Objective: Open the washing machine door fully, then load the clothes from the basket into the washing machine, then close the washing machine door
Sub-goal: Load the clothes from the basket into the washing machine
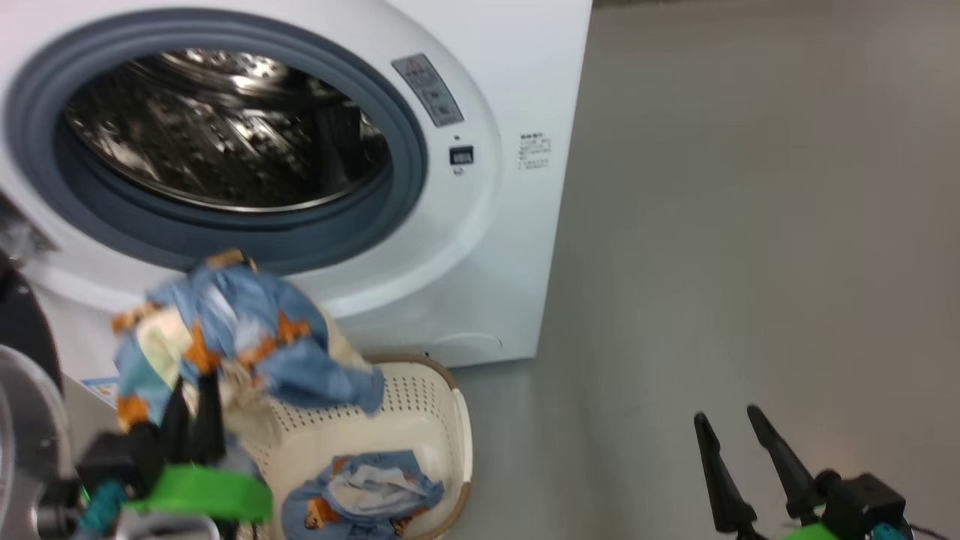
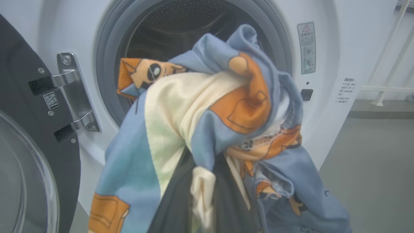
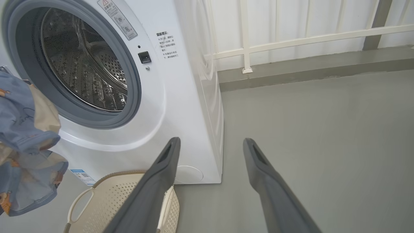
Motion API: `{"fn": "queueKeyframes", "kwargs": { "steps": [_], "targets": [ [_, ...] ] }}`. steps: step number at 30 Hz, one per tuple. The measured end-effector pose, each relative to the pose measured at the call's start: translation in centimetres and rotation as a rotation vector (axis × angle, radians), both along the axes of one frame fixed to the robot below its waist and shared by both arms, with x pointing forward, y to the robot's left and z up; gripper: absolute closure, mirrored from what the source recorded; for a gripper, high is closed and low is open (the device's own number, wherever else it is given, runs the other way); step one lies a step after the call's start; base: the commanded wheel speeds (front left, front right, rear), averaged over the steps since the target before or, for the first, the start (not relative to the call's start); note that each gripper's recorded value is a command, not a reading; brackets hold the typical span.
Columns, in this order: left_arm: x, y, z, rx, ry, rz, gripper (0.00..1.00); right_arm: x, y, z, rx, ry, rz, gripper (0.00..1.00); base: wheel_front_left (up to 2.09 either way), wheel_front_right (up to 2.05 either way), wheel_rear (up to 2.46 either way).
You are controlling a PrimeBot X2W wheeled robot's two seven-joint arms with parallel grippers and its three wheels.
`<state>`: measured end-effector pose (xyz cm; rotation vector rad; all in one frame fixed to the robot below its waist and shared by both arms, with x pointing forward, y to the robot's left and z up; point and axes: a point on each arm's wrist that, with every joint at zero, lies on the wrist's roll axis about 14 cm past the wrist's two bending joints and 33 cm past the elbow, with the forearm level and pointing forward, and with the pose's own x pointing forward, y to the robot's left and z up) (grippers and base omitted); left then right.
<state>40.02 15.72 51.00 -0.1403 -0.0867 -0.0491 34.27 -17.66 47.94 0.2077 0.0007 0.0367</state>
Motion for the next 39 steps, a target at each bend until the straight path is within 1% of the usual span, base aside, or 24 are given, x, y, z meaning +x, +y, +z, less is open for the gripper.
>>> {"fn": "queueKeyframes", "kwargs": {
  "steps": [5, 6, 10, 15, 19, 23, 30, 34, 39],
  "targets": [
    [5.4, -0.3, 1.3, 0.027, -0.052, -0.038, 1.00, 2.1, 0.3, 0.1, 0.027, -0.007, 0.005, 0.00, 0.00, 0.00, 0.00],
    [7.7, 0.0, 1.3, 0.066, -0.062, -0.048, 1.00, 3.0, 0.7, 0.0, 0.038, -0.007, 0.015, 0.00, 0.00, 0.00, 0.00],
    [12.5, 0.3, 1.1, 0.142, -0.074, -0.074, 1.00, 4.0, 0.7, -0.8, 0.084, 0.015, 0.009, 0.00, 0.00, 0.00, 0.00],
    [18.7, 0.7, 0.5, 0.236, -0.081, -0.093, 1.00, 3.5, 0.1, -3.2, 0.131, 0.094, -0.028, 0.00, 0.00, 0.00, 0.00],
    [23.0, -1.1, -0.9, 0.253, -0.066, -0.130, 1.00, 2.8, -0.6, -4.9, 0.131, 0.156, -0.063, 0.00, 0.00, 0.00, 0.00],
    [26.5, -3.1, -3.3, 0.273, -0.035, -0.177, 1.00, 2.8, -1.1, -6.0, 0.122, 0.192, -0.083, 0.00, 0.00, 0.00, 0.00],
    [32.1, -5.4, -5.6, 0.261, -0.032, -0.195, 1.00, 3.2, -2.0, -7.6, 0.116, 0.242, -0.117, 0.00, 0.00, 0.00, 0.00],
    [34.2, -6.6, -6.5, 0.274, -0.047, -0.209, 1.00, 2.6, -2.6, -8.8, 0.101, 0.289, -0.143, 0.00, 0.00, 0.00, 0.00],
    [36.2, -8.1, -6.0, 0.251, -0.106, -0.215, 1.00, 2.1, -3.1, -10.0, 0.093, 0.336, -0.166, 0.00, 0.00, 0.00, 0.00]
  ]
}}
